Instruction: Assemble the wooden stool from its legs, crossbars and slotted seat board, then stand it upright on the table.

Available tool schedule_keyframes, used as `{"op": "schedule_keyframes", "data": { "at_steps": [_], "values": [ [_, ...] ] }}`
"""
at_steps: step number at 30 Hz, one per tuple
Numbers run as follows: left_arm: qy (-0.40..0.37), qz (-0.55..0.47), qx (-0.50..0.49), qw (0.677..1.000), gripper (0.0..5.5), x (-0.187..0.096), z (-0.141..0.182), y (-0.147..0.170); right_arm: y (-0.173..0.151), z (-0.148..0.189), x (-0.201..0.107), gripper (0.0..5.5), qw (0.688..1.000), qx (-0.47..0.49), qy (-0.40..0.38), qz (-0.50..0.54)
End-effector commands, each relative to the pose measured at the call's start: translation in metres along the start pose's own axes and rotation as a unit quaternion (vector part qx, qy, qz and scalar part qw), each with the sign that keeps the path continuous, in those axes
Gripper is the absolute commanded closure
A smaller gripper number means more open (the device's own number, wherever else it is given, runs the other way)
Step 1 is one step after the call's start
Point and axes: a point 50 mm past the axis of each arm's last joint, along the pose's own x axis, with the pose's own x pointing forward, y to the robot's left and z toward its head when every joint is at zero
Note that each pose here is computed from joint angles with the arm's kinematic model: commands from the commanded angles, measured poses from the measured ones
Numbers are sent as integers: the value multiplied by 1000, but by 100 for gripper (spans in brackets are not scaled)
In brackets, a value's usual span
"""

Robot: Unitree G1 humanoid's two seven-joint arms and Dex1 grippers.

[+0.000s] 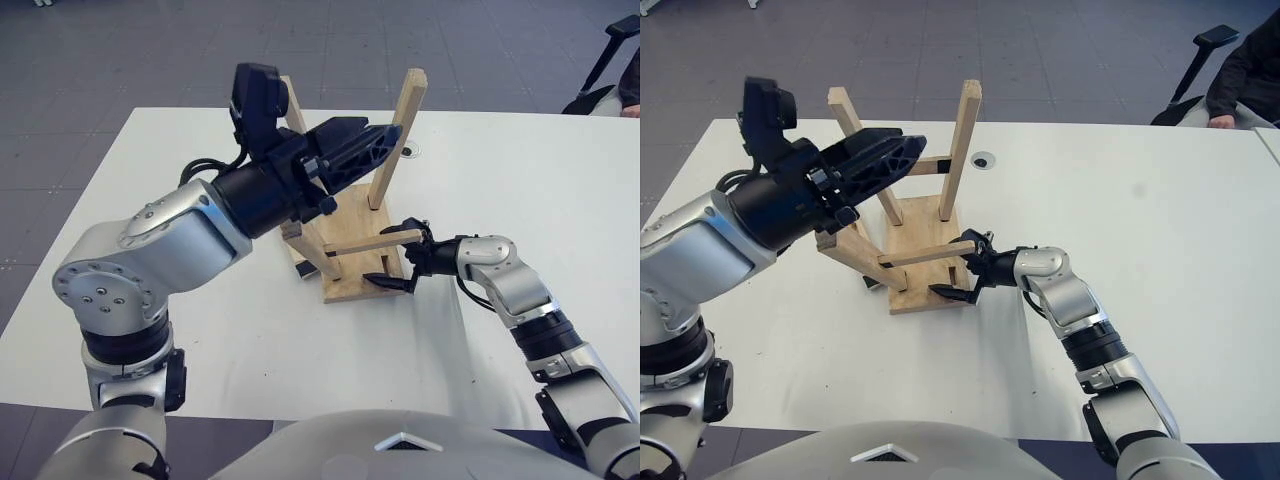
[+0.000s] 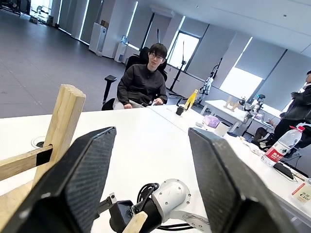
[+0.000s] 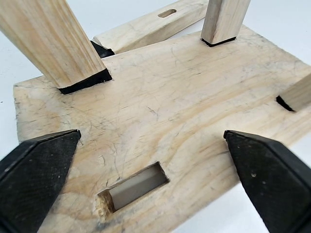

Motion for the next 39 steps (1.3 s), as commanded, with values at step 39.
{"op": "schedule_keyframes", "data": {
  "at_steps": [39],
  "values": [
    [-128,-173,-34,976,273,-21,27,-4,-5,-38,-10,0,994,27,98,-49]
  ]
}}
